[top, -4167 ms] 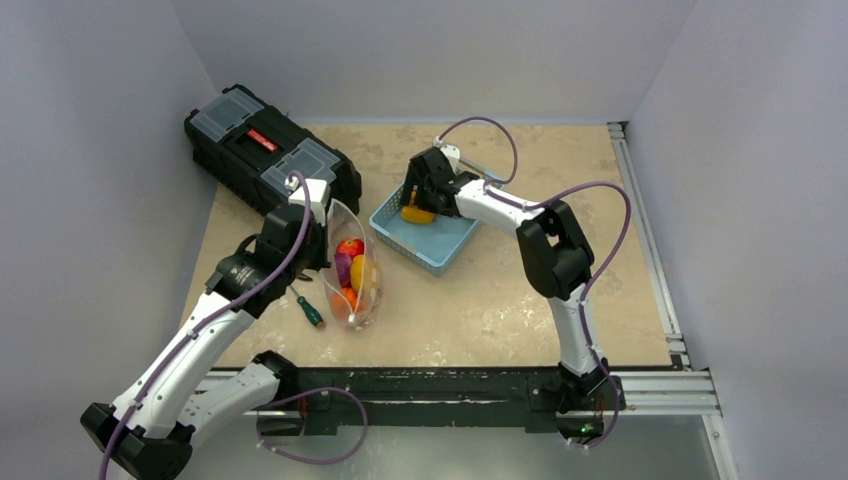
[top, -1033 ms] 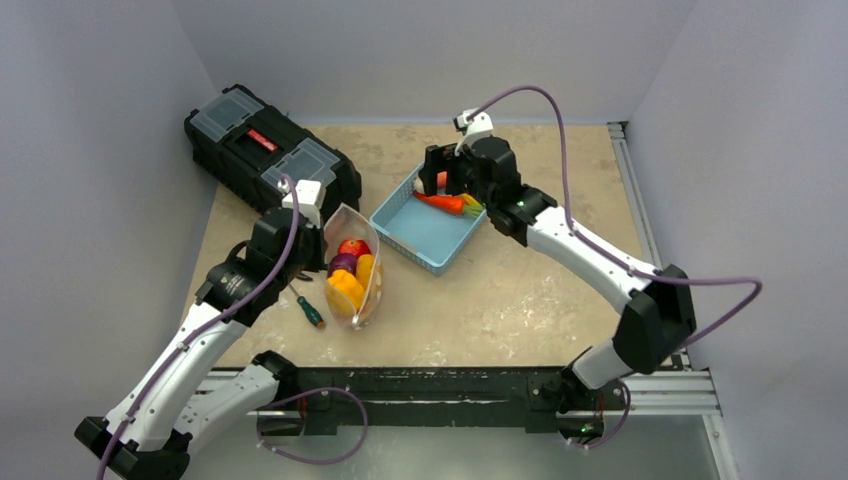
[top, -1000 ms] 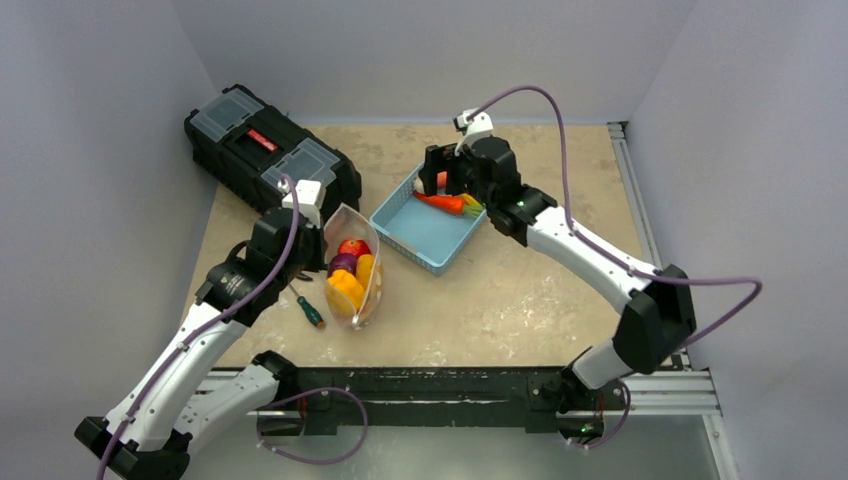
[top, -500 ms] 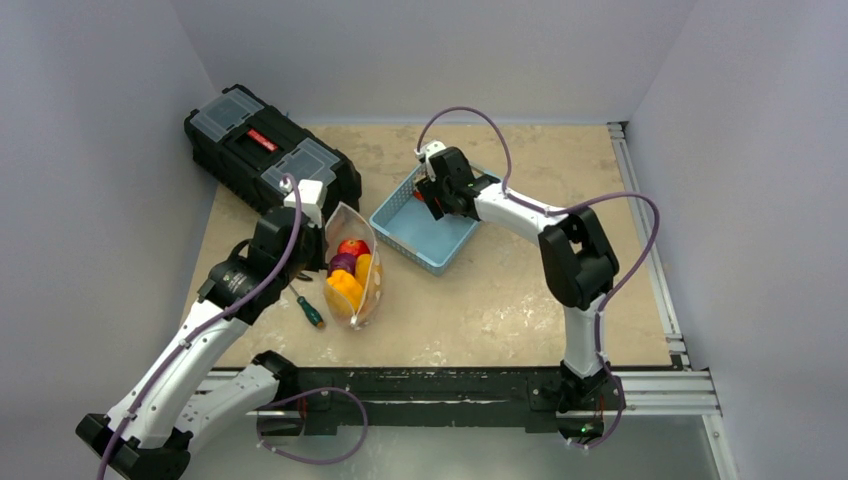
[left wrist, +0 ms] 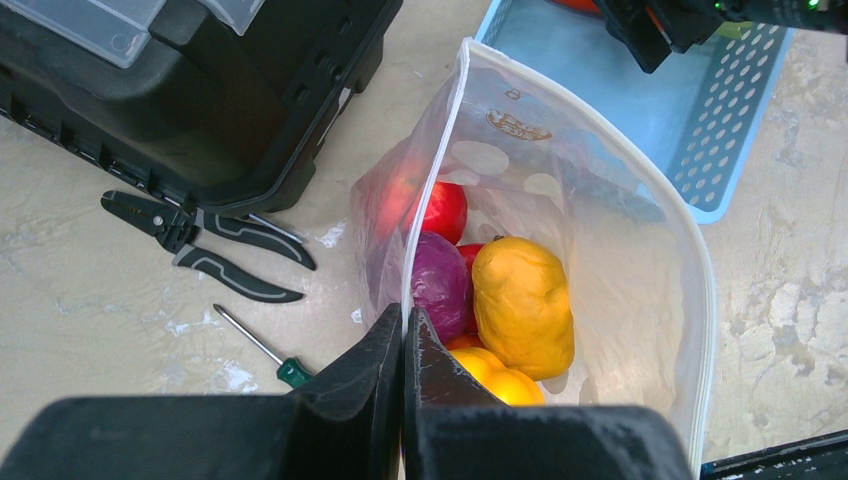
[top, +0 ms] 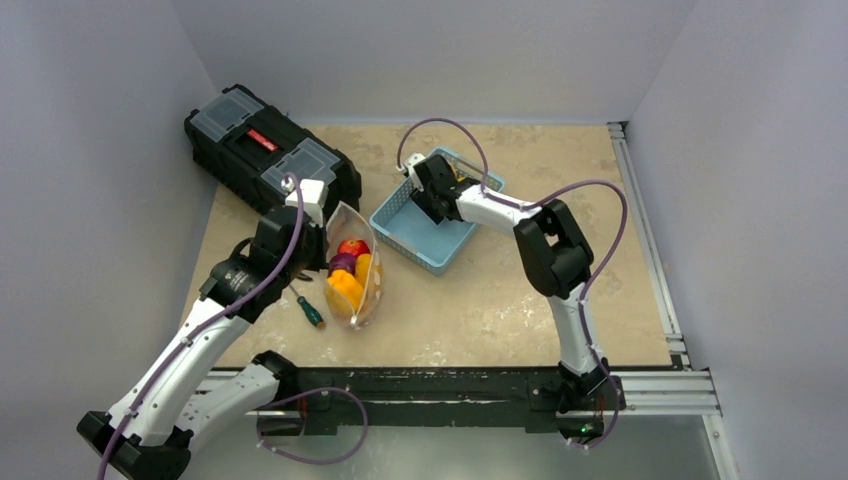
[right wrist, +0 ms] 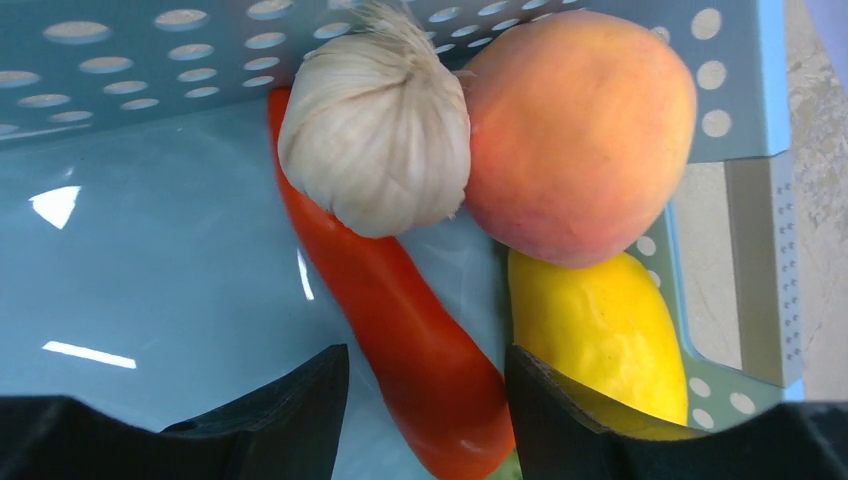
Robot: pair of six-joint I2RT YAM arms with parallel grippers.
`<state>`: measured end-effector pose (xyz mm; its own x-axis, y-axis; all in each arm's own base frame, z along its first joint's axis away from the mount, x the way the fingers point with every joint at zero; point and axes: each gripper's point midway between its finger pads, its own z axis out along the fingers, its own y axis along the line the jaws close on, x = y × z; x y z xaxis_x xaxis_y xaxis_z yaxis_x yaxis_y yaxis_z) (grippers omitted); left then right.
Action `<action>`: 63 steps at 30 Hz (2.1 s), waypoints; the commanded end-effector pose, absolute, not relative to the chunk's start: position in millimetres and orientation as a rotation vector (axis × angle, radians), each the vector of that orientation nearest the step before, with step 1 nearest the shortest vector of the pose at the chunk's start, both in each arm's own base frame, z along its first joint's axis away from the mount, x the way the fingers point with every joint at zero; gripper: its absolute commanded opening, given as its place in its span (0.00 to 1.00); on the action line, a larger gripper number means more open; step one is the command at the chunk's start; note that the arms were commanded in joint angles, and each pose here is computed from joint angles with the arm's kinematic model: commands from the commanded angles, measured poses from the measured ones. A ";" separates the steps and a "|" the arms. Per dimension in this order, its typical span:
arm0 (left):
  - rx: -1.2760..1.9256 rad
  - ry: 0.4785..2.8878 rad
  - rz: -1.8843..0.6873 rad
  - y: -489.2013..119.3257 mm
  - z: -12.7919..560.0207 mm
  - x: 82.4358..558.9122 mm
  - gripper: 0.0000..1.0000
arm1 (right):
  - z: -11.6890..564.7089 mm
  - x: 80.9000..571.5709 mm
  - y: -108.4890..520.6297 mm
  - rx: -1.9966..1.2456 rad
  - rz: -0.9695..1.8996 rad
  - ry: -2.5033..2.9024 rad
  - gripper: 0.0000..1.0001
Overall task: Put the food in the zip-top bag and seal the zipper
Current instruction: Pick up the fake vegetable from the bin, then place the fake vegetable in the zipper food storage bag.
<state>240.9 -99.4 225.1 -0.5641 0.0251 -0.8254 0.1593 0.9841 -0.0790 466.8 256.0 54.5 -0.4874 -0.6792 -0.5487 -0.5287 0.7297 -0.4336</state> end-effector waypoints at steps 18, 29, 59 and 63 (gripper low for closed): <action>0.109 2.117 -0.199 -102.6 236.3 247.5 0.00 | 173.4 432.8 280.3 -0.811 -0.138 1.930 0.00; 0.117 2.117 -0.218 -105.6 236.7 246.7 0.00 | 302.3 373.2 329.8 -0.361 0.675 1.732 0.00; 0.121 2.115 -0.229 -107.1 237.4 246.2 0.00 | 405.0 203.4 431.4 -0.612 1.478 1.011 0.00; 0.115 2.109 -0.221 -105.0 238.2 245.7 0.00 | 384.1 207.8 436.6 -0.722 1.314 0.878 0.03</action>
<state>242.0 -103.7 226.3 -0.5612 0.0221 -0.8274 0.1746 0.9803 -0.0923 221.7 442.6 362.5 -0.2794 0.4417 -0.8526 -0.9224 0.1231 0.3660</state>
